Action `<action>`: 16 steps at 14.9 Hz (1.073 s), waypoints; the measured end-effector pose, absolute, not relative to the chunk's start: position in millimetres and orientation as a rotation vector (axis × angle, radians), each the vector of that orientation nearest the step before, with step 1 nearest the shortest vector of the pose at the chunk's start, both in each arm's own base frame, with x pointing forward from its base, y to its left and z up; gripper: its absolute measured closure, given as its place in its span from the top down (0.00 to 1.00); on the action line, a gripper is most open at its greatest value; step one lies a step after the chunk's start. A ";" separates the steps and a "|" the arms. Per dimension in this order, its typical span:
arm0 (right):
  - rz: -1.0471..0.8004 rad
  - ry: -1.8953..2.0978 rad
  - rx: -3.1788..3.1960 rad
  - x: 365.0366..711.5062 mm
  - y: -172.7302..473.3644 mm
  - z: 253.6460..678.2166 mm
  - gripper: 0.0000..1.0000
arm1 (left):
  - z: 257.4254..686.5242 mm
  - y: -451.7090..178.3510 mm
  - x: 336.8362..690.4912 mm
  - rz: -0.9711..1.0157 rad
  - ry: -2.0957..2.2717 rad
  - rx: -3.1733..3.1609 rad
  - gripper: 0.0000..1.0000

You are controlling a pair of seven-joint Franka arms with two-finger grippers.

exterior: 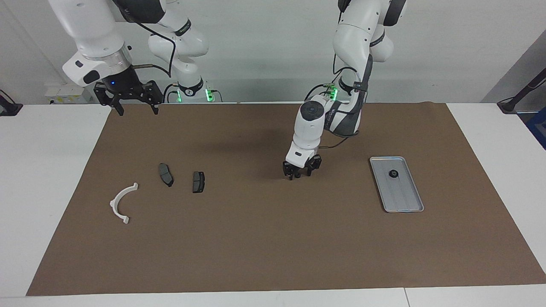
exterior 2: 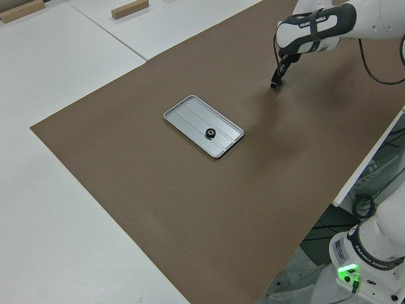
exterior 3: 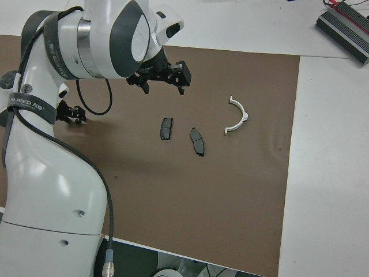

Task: Pick bearing gear from pile to tray
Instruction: 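Place the second gear in the tray with the left gripper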

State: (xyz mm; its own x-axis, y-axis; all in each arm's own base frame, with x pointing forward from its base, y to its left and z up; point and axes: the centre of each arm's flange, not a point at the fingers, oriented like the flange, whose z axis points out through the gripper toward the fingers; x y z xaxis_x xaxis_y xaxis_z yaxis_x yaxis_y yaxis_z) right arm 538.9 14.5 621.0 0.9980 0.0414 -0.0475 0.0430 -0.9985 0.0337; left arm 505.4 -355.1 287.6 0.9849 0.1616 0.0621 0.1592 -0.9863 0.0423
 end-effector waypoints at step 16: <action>-0.053 0.051 3.106 541.2 12.6 618.4 1.00 | 444.7 -81.7 602.2 0.003 -0.018 3.153 0.23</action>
